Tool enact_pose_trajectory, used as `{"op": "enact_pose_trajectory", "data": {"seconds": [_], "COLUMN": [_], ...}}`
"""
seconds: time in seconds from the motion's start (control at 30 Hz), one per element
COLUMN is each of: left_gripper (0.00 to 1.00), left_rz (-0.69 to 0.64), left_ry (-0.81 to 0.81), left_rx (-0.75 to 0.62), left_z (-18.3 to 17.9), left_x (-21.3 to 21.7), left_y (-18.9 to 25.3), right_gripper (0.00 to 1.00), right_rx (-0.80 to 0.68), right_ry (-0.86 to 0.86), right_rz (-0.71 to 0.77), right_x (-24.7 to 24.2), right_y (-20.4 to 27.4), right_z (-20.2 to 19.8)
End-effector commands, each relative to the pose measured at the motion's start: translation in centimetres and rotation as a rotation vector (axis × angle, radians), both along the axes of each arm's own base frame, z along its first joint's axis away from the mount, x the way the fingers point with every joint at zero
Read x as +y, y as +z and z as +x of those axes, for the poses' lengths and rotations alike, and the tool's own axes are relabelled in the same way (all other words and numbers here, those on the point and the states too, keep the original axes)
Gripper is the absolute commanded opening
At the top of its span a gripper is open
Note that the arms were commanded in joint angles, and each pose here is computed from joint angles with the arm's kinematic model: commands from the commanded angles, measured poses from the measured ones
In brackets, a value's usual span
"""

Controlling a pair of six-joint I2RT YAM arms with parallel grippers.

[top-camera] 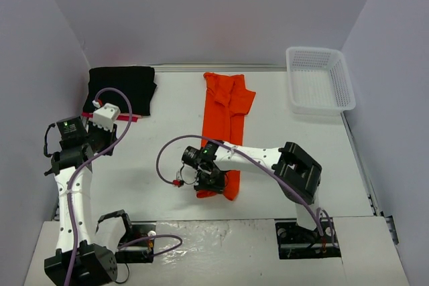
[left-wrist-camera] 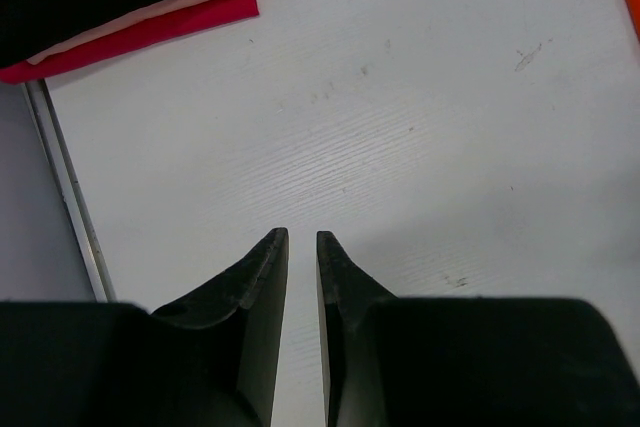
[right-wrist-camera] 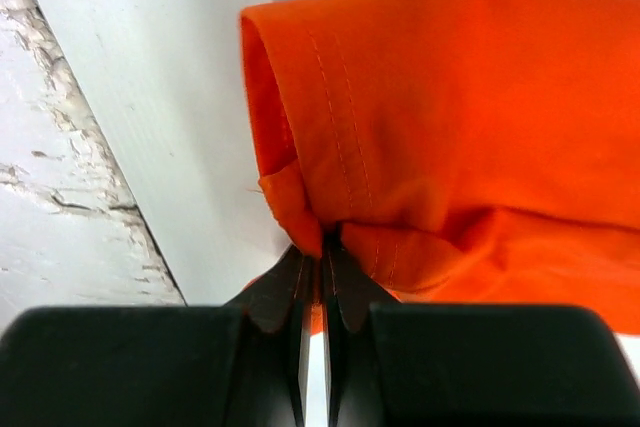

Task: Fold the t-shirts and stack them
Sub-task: Grab the bottom of the folded rectangular tshirt with right arm, then fold the folded rectangular tshirt in 1/3 of the way

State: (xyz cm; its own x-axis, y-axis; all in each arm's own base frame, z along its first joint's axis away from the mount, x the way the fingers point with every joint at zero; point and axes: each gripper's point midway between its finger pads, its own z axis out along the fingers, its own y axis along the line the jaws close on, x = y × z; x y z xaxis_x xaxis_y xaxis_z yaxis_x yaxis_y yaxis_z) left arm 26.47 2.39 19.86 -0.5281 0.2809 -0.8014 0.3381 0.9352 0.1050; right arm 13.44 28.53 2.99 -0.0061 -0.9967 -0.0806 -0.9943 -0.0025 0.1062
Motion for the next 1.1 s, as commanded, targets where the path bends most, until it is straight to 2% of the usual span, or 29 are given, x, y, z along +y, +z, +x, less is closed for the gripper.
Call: {"op": "enact_pose_trajectory", "data": {"seconds": [0.0,0.47,1.07], "left_gripper": [0.17,0.17,0.17], "left_rz": [0.017,0.019,0.016], "left_ry": [-0.007,-0.006,-0.009], "left_rx": [-0.051,-0.046,-0.038], "left_z": [0.3,0.3,0.3], "left_x": [0.1,0.2,0.1], "left_y": [1.2,1.0,0.8], "right_gripper": [0.0,0.0,0.0], "right_rx": [-0.006,-0.082,-0.19], "right_ry": [0.005,-0.012,-0.079], "right_rz": [0.042,0.058,0.059], "right_x": [-0.5,-0.8,-2.3], "right_y": [3.9,6.4,8.2], "right_z": [0.7,3.5,9.7]}}
